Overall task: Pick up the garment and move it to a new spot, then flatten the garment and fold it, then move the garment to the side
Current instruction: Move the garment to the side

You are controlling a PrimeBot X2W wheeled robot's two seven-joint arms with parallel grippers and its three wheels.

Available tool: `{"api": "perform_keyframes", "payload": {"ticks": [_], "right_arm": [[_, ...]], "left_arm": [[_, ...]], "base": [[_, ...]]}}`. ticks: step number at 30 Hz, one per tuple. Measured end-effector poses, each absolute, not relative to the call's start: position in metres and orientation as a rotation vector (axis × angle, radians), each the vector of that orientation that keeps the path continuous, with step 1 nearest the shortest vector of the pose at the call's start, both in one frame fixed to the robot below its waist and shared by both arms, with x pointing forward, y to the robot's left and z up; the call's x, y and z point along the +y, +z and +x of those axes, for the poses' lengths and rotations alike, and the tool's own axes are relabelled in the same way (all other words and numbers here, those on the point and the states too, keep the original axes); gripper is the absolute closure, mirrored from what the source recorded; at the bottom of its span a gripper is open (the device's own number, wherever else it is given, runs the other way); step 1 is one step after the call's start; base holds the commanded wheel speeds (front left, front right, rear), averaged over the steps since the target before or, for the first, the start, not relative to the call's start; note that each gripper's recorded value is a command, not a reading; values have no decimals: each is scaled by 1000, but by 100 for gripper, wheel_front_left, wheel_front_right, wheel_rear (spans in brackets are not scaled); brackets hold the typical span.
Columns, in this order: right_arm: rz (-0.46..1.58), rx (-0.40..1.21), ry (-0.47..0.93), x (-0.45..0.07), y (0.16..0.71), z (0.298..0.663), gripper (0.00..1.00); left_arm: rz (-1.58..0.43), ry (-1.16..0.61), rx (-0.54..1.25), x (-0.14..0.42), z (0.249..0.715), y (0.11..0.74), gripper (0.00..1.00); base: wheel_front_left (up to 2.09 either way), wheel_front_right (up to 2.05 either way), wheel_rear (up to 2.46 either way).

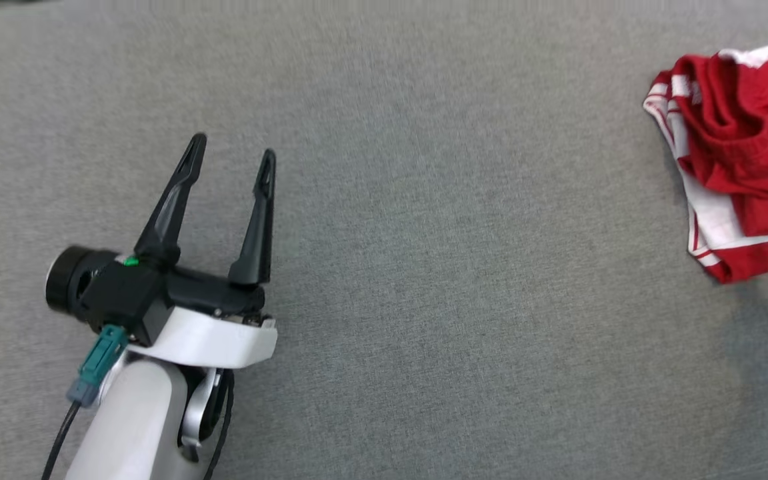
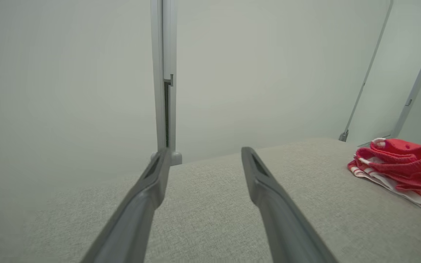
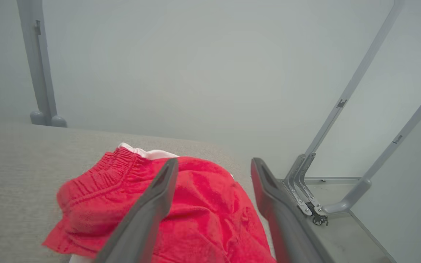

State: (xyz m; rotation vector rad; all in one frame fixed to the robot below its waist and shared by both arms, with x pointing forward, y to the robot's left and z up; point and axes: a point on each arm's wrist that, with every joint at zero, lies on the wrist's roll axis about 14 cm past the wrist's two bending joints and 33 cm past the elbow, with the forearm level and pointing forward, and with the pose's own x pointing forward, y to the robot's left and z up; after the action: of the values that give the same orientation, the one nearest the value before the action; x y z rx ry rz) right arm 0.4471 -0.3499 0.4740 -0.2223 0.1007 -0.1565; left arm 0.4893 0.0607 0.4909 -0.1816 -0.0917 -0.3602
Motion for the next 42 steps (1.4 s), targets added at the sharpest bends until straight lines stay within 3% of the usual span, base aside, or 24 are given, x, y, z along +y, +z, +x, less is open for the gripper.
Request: {"api": "perform_keyframes", "payload": {"ticks": [10, 17, 25, 42], "right_arm": [[-68, -13, 21, -240, 513, 417, 0], [11, -17, 121, -192, 520, 401, 0], [28, -35, 171, -173, 531, 392, 0], [65, 6, 165, -167, 532, 338, 0]], "left_arm": [[-172, -178, -73, 118, 441, 504, 0], [-153, -67, -72, 155, 405, 510, 0], [-136, -15, -97, 178, 384, 520, 0], [-87, 22, -60, 195, 336, 514, 0]], "base": [[0, 0, 0], [0, 0, 0], [0, 0, 0], [0, 0, 0]]}}
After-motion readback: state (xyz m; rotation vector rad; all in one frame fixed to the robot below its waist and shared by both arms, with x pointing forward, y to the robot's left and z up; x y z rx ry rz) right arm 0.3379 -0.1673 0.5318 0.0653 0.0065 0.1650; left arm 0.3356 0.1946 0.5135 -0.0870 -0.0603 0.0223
